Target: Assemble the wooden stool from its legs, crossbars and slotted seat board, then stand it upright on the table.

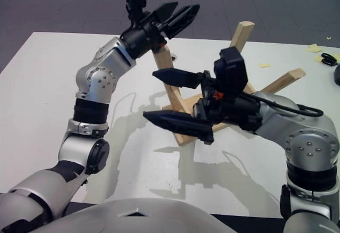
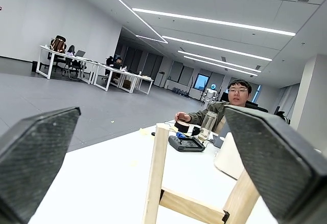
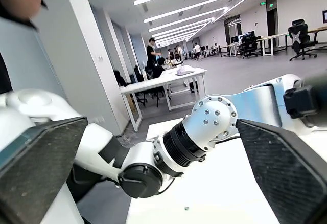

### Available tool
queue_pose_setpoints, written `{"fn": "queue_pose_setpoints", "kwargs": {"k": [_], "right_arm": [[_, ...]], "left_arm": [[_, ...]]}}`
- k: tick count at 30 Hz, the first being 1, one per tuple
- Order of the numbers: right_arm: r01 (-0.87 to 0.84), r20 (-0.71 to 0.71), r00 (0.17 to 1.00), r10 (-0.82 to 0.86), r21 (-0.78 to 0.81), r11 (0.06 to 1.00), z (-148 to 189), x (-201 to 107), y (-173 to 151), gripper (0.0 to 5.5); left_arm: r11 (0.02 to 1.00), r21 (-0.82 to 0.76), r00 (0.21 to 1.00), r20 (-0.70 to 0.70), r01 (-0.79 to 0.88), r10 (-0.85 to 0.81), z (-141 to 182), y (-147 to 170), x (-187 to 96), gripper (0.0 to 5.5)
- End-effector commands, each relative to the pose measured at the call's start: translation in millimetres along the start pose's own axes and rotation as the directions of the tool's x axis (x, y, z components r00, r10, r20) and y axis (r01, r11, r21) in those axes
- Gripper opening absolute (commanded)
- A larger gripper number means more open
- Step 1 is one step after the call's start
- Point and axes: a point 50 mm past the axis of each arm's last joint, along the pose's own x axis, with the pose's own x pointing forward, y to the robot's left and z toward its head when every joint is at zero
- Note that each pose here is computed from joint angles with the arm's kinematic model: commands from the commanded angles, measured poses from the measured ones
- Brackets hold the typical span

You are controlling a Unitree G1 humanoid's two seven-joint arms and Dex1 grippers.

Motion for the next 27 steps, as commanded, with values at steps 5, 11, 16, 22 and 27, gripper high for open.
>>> {"fn": "queue_pose_setpoints", "kwargs": {"k": [5, 11, 16, 22, 27], "right_arm": [[0.143, 0.179, 0.97, -0.165, 0.129, 0.981, 11, -10, -26, 5.4], [0.381, 0.556, 0.707, -0.437, 0.221, 0.898, 80, -37, -62, 5.4], [0.899, 0.499, 0.28, -0.82, 0.164, 0.407, 86, -88, -114, 5.4], [0.987, 0.631, -0.146, -0.762, 0.14, -0.073, 108, -149, -122, 5.4], [0.943, 0.645, -0.334, -0.688, 0.22, -0.251, 109, -186, -123, 5.4]], "left_arm": [[0.992, -0.013, 0.982, 0.142, -0.122, 0.122, 48, 4, -12, 5.39], [0.952, 0.048, 0.909, 0.313, -0.303, 0.274, 88, 11, -41, 5.39], [0.897, 0.081, 0.867, 0.308, -0.434, 0.391, 78, 18, -71, 5.39], [0.885, 0.029, 0.87, 0.203, -0.464, 0.45, 37, 13, -88, 5.39], [0.893, -0.029, 0.883, 0.138, -0.448, 0.448, 10, 2, -90, 5.39]]}}
